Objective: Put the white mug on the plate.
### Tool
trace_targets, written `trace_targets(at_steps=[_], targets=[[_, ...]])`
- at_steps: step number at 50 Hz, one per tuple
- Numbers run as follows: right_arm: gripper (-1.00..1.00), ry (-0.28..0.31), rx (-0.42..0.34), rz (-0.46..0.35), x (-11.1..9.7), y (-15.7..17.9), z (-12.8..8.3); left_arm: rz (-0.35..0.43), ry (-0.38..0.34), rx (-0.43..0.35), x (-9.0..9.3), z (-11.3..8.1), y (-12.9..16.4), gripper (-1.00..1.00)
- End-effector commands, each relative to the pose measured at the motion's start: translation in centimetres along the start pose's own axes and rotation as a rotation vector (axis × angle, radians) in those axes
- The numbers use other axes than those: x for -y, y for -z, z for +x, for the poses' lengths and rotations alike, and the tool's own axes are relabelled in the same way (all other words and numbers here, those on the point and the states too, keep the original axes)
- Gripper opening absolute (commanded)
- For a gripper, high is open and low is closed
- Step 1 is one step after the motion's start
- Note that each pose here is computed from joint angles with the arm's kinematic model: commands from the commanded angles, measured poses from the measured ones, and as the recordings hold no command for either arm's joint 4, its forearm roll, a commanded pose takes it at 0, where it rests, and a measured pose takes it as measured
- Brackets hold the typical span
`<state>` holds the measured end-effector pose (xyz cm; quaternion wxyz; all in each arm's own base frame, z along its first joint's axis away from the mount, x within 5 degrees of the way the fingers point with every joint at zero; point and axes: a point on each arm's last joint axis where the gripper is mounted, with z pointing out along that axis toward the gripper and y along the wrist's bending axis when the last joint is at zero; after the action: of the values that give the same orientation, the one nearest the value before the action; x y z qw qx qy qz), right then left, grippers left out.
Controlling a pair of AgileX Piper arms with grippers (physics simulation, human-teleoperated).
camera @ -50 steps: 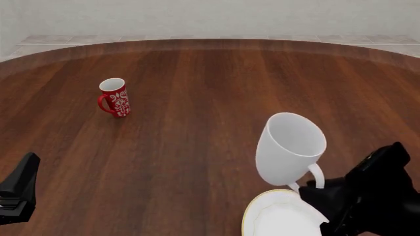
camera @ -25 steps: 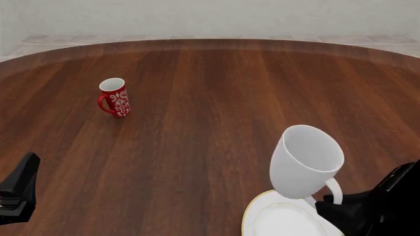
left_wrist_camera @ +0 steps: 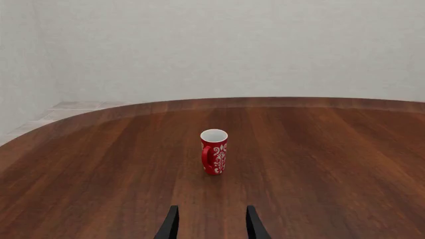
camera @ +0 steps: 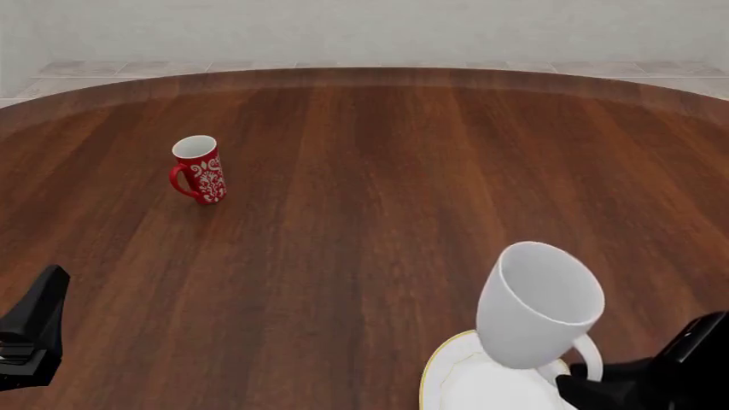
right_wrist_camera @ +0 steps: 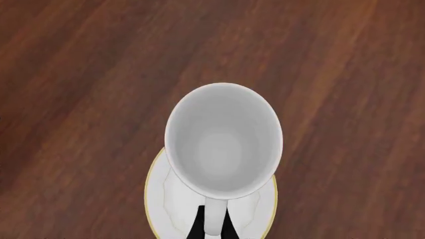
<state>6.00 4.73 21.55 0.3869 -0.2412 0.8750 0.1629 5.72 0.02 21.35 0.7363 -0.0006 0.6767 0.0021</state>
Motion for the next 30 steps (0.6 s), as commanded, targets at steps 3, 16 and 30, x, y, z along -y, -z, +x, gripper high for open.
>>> trace_targets(at_steps=[3, 16, 30], targets=[[-1.0, -0.012, -0.02, -0.017, -0.1, -0.6, 0.6, 0.0, 0.0, 0.0, 0.0, 0.0, 0.0, 1.0], [-1.0, -0.02, -0.032, -0.022, -0.2, -1.1, 1.0, 0.0, 0.0, 0.0, 0.0, 0.0, 0.0, 1.0], [-1.0, -0.036, -0.049, -0.023, -0.1, -1.5, 1.9, 0.0, 0.0, 0.0, 0.0, 0.0, 0.0, 1.0]])
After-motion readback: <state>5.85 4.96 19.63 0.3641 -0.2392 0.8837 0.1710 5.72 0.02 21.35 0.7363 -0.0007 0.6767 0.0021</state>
